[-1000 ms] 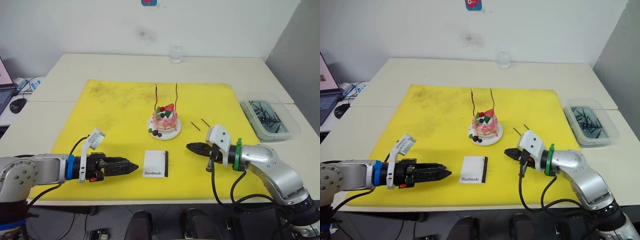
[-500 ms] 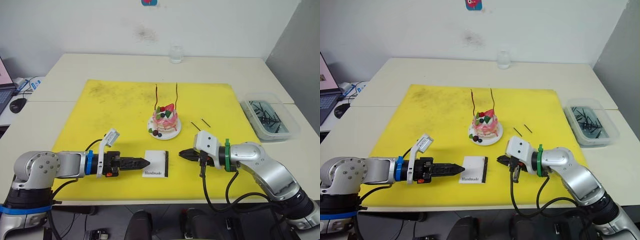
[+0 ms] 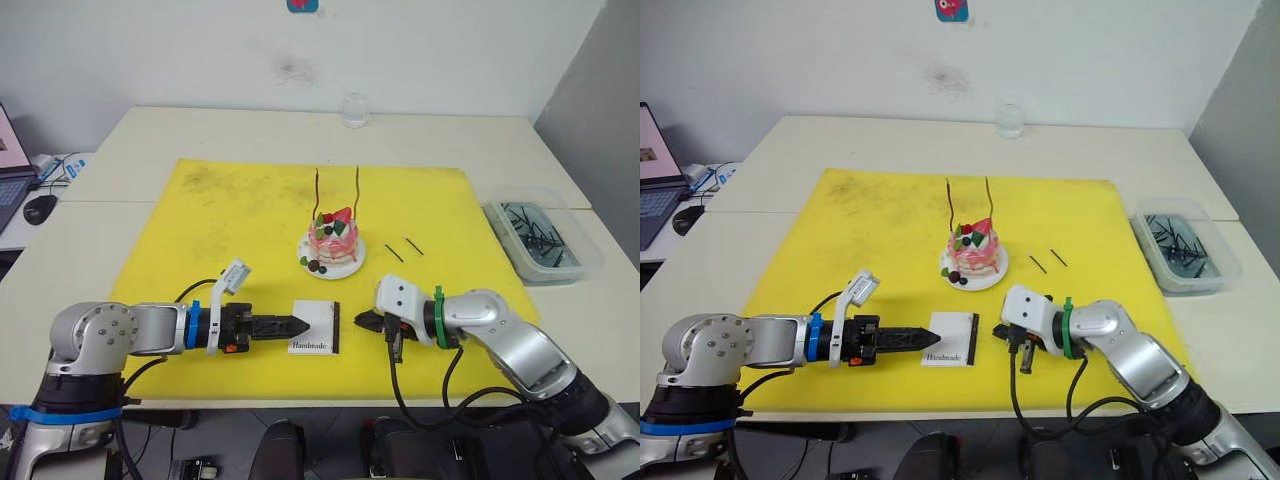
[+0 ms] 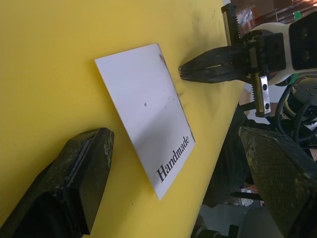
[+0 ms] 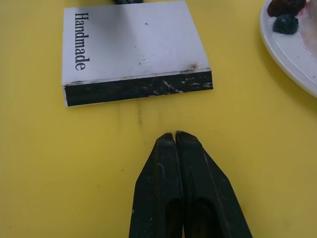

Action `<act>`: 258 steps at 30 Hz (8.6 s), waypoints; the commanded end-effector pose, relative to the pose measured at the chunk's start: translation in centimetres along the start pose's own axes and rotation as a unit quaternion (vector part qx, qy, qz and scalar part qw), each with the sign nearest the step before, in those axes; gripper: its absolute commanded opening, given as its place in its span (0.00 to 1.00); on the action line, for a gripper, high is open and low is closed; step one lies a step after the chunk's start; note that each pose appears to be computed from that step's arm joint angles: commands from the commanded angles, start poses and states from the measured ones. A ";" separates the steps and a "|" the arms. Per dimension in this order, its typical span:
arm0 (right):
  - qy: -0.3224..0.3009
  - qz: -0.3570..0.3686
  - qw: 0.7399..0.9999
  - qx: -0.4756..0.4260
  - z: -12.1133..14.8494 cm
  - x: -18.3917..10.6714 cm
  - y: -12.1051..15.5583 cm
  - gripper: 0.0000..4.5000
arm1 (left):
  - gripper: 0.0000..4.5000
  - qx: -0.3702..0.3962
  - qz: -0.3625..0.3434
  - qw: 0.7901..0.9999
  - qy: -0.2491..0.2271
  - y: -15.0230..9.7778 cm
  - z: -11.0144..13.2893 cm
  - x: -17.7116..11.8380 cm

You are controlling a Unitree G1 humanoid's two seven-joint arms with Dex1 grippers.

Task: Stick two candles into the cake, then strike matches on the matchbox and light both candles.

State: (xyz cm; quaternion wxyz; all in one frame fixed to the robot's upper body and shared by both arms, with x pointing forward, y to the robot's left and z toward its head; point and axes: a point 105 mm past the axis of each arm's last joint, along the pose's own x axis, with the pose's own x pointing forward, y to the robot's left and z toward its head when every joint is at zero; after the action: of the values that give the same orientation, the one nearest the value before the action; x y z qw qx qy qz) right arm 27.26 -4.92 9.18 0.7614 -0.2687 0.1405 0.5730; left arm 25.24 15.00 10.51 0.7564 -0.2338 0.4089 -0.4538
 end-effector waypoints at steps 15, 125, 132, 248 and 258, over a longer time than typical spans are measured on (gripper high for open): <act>-0.043 0.049 0.998 -0.019 2.9 2.7 1.1 0.01 | 1.00 -0.028 -0.010 0.999 0.015 0.1 -1.4 1.4; -0.018 0.020 0.997 0.066 1.5 -0.4 1.1 0.00 | 0.00 -0.053 0.034 0.998 -0.025 0.8 -2.3 5.3; -0.016 0.015 0.998 0.065 1.5 -0.6 0.9 0.00 | 0.00 -0.053 0.025 0.998 -0.033 0.5 -1.8 5.1; -0.074 -0.364 0.912 0.172 -2.7 -1.3 -10.4 0.02 | 0.00 0.082 -0.002 0.989 -0.121 -3.5 1.4 0.1; -0.151 -0.336 0.915 0.164 2.5 -3.4 -9.1 0.02 | 0.00 0.080 0.001 0.989 -0.122 -3.2 1.5 0.2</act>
State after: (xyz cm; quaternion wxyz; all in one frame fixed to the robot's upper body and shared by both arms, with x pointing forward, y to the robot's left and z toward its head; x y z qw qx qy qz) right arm 35.24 -8.02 12.82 0.9542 -0.0893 0.0513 0.2807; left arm 24.85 13.33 13.20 0.8142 -0.2319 0.2849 -0.4495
